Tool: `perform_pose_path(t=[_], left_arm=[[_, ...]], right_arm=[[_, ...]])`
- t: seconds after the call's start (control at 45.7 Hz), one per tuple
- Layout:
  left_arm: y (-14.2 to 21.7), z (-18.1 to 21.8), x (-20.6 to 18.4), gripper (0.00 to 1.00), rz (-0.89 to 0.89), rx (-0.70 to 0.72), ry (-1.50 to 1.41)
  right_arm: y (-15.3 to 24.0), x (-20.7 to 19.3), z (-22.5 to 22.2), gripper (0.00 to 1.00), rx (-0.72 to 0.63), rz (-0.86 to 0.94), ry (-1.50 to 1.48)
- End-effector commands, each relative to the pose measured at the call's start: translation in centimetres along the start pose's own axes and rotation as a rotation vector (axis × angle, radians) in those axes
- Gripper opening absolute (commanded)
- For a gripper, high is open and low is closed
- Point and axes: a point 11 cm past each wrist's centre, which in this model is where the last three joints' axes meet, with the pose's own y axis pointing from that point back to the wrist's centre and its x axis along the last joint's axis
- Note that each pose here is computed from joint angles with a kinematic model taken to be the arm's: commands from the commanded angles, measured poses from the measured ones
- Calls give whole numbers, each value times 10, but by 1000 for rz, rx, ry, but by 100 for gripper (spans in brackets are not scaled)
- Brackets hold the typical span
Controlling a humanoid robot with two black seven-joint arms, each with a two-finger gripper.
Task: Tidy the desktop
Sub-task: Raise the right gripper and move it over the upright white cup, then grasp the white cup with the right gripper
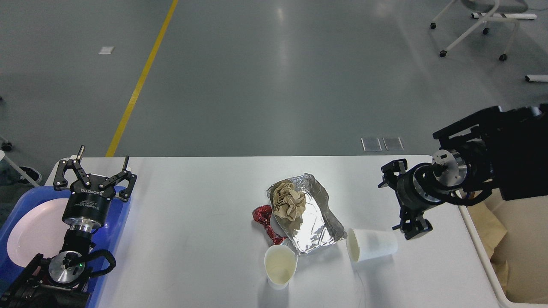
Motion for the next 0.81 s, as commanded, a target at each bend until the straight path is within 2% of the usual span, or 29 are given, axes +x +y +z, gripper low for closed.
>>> perform_pose_path(t=[0.0,0.306,0.481,0.788], left_arm=[[0,0,0,96,0,0,0],[0,0,0,96,0,0,0],[0,0,0,96,0,0,0],[0,0,0,96,0,0,0]], right_arm=[[-36,14,14,100,-27,20,-8],[-79,17,34,100,-51,3,14],[-102,0,44,100,-61,-28,15],[-111,-5,42,100,-52,-43,-4]])
